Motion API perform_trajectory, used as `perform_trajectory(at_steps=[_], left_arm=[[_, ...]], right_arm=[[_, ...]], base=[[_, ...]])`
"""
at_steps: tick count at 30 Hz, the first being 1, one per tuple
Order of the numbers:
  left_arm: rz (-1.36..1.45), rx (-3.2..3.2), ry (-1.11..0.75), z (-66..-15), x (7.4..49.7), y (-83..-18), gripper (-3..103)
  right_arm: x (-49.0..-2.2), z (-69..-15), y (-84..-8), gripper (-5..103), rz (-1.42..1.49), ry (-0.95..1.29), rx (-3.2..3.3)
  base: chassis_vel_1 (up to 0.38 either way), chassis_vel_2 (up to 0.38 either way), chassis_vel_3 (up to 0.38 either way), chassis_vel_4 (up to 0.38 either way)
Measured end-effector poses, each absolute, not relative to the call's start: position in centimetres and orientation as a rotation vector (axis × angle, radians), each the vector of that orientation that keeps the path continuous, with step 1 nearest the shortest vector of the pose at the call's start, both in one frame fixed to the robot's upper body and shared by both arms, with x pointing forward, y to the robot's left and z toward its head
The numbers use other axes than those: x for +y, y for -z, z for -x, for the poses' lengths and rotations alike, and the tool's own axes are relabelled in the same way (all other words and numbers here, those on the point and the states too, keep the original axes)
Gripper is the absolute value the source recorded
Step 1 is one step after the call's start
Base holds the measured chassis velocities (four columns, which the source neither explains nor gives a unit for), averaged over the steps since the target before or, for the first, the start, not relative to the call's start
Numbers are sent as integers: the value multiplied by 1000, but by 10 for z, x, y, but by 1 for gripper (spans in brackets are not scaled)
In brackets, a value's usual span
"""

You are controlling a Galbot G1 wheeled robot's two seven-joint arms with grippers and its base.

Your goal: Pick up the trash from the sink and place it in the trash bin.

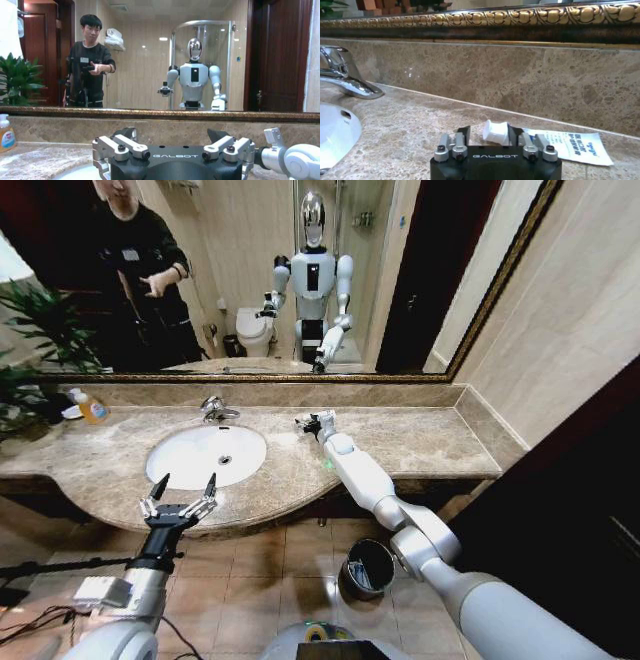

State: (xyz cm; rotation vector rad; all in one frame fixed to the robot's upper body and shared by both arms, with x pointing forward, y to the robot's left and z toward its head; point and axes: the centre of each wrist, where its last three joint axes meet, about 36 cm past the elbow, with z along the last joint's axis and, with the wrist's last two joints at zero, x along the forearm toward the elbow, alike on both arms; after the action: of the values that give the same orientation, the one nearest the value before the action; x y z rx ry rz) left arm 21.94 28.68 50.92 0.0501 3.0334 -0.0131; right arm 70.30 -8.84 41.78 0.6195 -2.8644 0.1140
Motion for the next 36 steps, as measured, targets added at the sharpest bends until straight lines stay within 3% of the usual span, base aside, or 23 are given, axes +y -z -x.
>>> perform_trajectory(at_steps=[5,8,11,26,36], left_arm=[[-50,3033,13,-219,287,-509,100],[-50,3033,13,-219,287,-509,100],[-50,3033,13,-219,287,-509,100],[-50,3033,13,-219,287,-509,100],[-51,3033,13,-219,287,-509,100]], right_arm=[[-91,-703,-417,41,-606,-120,-2867],[-92,-702,-415,26,-601,-124,-2868],[-94,-702,-414,20,-599,-127,-2869],[-108,-664,-435,20,-564,-154,-2963],[-174,-572,-444,20,-594,-107,-3037]], base=[[0,0,0,0],[0,0,0,0],[0,0,0,0],[0,0,0,0],[0,0,0,0]])
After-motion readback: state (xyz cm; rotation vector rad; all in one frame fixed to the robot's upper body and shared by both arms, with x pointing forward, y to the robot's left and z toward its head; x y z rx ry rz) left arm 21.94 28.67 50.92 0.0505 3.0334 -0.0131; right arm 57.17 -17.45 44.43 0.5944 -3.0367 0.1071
